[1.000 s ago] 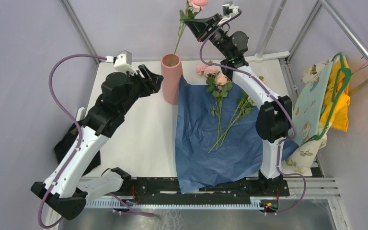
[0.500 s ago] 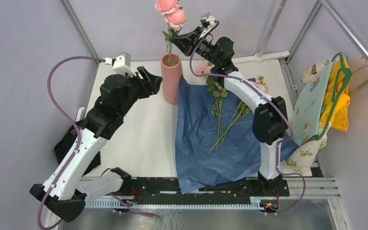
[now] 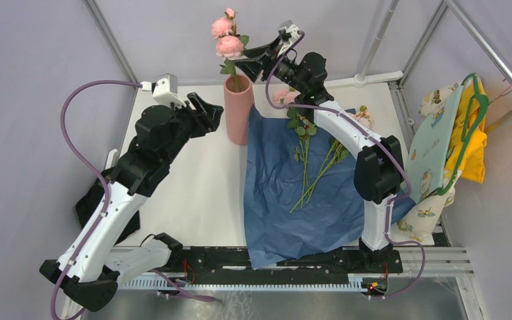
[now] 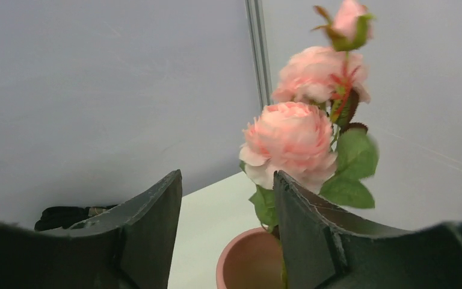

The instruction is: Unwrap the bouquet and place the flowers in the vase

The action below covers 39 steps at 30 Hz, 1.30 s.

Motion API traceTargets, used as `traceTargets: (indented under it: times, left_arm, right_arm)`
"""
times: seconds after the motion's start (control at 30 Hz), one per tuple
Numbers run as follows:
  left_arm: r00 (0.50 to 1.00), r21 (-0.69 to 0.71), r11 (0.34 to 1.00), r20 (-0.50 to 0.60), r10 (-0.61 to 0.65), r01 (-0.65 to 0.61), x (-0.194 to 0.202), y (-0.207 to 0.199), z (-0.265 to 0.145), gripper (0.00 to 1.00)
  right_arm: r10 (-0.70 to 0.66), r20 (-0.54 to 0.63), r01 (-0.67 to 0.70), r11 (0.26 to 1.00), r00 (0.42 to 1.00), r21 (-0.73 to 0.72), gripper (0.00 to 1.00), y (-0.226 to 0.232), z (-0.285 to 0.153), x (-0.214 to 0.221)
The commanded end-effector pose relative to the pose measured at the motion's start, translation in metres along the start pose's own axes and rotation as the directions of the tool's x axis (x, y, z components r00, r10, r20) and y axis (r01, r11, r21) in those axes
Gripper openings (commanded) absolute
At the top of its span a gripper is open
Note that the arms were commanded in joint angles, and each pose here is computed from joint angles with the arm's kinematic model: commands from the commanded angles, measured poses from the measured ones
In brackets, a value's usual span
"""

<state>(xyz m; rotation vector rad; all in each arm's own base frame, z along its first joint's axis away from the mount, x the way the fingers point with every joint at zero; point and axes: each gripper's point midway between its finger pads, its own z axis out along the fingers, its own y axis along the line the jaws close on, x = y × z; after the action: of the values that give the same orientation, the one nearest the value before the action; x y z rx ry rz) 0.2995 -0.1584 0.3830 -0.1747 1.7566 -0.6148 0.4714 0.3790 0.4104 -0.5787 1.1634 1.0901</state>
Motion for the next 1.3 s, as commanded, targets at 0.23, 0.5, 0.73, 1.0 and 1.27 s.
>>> traceTargets:
  times: [0.23,0.5,0.73,1.0,1.27]
  left_arm:
    - [0.999,0.015,0.999,0.032,0.041,-0.042,-0.007,-0.002,-0.004,0.66]
    - [0.999,0.038,0.998,0.014,0.041,-0.041,-0.003,-0.007,0.000,0.66]
    - [0.999,0.046,0.998,0.004,0.035,-0.035,-0.001,-0.009,0.004,0.66]
    - [0.999,0.070,0.997,-0.018,0.027,-0.025,0.005,-0.015,0.012,0.66]
    - [0.999,0.062,0.998,-0.028,0.032,-0.031,0.009,-0.013,0.014,0.66]
  right_arm:
    - [-0.187,0.085,0.181,0.981,0.979,0.074,0.86,0.032,-0.036,-0.075]
    - [-0.223,-0.074,0.235,0.929,0.972,0.284,0.98,0.001,-0.098,-0.054]
    - [-0.176,-0.231,0.274,0.811,0.957,0.516,0.98,-0.045,-0.165,-0.028]
    - [-0.007,-0.365,0.282,0.647,0.931,0.709,0.95,-0.094,-0.221,0.022]
    - [0.305,-0.431,0.188,0.588,0.850,0.787,0.85,-0.140,-0.258,0.115]
